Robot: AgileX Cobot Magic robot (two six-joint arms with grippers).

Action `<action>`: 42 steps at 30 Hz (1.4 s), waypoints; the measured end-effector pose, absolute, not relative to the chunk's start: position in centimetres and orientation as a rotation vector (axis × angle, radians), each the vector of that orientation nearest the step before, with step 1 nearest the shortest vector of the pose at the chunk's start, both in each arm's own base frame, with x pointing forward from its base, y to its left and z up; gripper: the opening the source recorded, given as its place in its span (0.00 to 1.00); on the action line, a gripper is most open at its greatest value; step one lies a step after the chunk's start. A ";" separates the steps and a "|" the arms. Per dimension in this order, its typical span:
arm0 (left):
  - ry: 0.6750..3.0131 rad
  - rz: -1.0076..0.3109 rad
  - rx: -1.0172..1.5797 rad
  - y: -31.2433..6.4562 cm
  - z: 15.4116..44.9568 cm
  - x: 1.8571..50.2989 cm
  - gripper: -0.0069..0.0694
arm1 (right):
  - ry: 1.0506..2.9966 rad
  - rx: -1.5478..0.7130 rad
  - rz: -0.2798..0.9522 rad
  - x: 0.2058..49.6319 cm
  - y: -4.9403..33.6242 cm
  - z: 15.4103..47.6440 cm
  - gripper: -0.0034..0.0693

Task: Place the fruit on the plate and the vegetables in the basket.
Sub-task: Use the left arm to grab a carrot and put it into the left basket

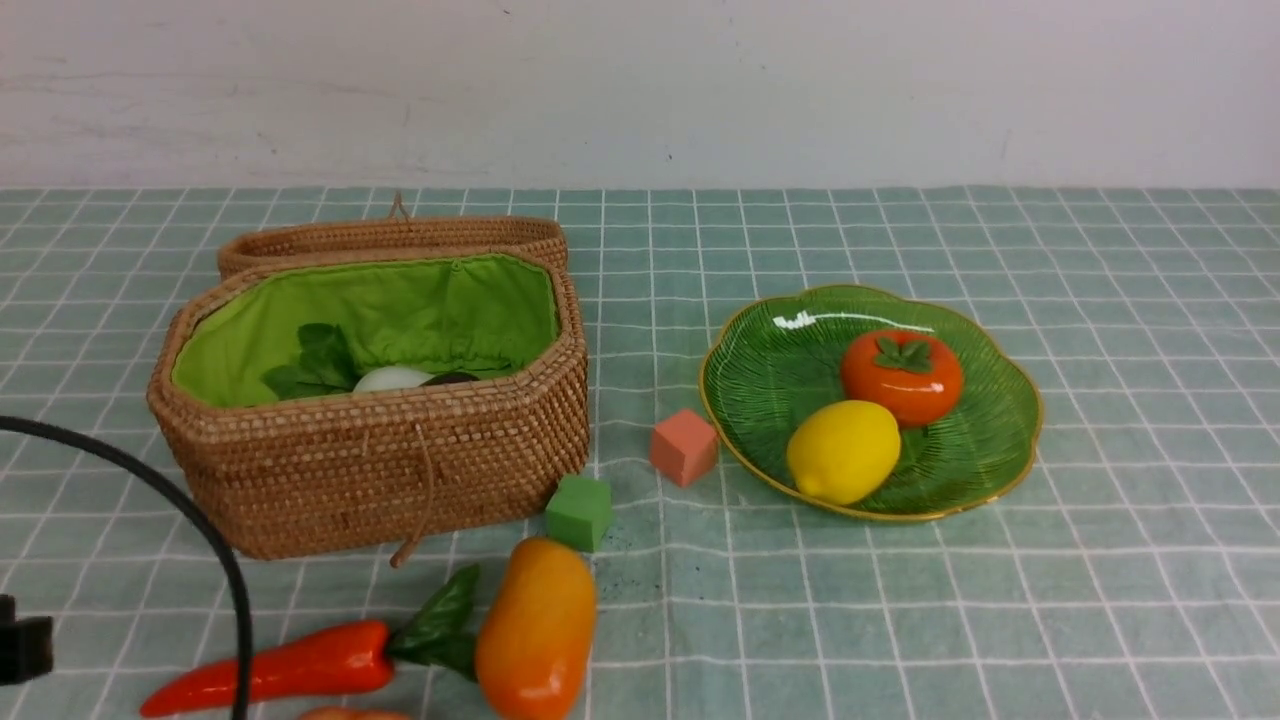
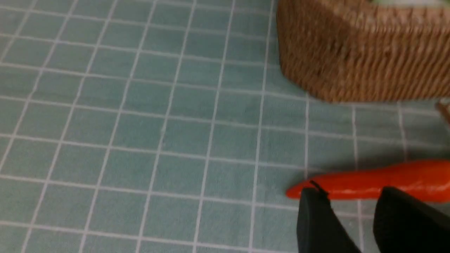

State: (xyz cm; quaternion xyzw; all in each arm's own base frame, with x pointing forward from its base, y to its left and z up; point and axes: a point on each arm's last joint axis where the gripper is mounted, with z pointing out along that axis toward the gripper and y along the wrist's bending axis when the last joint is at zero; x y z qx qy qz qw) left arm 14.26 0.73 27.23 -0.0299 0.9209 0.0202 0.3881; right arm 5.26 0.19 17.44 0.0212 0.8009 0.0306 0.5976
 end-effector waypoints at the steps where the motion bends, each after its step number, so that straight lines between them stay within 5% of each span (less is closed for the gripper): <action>1: 2.376 0.050 -0.027 0.6 26.8 14.7 0.41 | 1.859 0.049 0.071 5.3 0.2 17.4 0.27; 7: 2.487 -0.035 0.191 -0.4 25.0 16.6 0.49 | 1.859 0.049 0.071 5.3 0.2 17.4 0.29; 18: 2.586 -0.068 0.448 -0.8 23.8 19.9 0.84 | 1.859 0.049 0.071 5.3 0.2 17.4 0.30; 33: 2.607 -0.154 1.058 -2.8 22.6 25.5 0.85 | 1.859 0.049 0.071 5.3 0.2 17.4 0.33; 42: 2.524 0.073 1.361 -5.6 19.6 27.2 0.85 | 1.858 0.049 0.071 5.3 0.2 17.4 0.35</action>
